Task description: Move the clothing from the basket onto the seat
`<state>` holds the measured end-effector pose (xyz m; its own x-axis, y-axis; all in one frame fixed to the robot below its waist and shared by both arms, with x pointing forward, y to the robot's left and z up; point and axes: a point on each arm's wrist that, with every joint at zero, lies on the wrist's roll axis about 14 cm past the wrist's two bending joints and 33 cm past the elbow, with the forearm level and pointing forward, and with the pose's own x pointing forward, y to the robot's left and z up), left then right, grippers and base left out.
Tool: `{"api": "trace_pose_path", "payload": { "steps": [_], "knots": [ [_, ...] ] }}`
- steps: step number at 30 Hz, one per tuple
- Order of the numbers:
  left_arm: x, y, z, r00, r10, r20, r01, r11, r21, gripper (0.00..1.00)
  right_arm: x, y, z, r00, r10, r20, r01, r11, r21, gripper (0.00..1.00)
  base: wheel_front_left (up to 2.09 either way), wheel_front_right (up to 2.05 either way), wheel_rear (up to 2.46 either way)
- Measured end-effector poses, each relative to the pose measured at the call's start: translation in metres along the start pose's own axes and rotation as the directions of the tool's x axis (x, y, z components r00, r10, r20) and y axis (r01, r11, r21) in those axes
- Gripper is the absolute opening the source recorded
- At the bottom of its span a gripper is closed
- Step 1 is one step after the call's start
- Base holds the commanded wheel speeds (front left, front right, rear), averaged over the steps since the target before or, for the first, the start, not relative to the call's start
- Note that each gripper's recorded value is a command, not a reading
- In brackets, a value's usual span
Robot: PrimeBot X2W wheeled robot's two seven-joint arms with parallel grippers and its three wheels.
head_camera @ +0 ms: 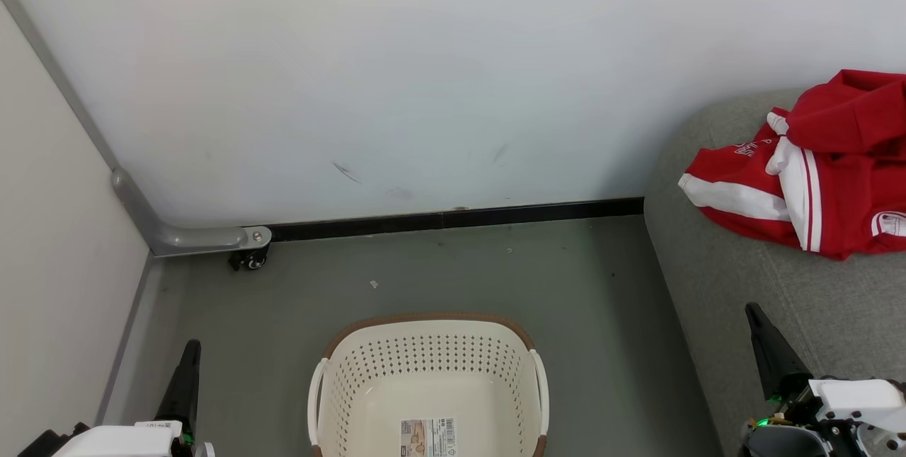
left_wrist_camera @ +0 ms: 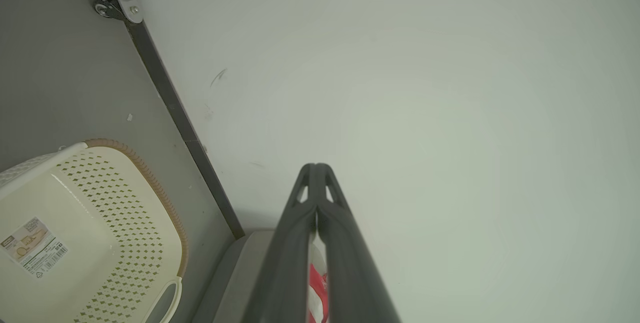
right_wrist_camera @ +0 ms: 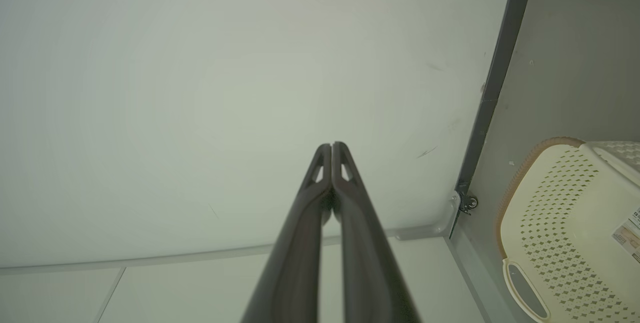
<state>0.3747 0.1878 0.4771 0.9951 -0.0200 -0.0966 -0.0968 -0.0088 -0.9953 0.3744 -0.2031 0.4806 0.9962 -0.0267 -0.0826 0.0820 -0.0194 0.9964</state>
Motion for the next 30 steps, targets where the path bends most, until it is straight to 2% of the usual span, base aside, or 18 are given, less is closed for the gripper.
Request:
{"api": "trace_pose_path", "payload": {
  "steps": [30],
  "knots": [
    [-0.0002, 0.0012, -0.0008, 1.0, 0.003, -0.006, -0.003, 1.0, -0.001, 0.0, 0.0002, 0.0002, 0.0003, 1.0, 0.0, 0.0, 0.0, 1.0, 0.0, 0.0, 0.0, 0.0, 0.0]
  ]
}}
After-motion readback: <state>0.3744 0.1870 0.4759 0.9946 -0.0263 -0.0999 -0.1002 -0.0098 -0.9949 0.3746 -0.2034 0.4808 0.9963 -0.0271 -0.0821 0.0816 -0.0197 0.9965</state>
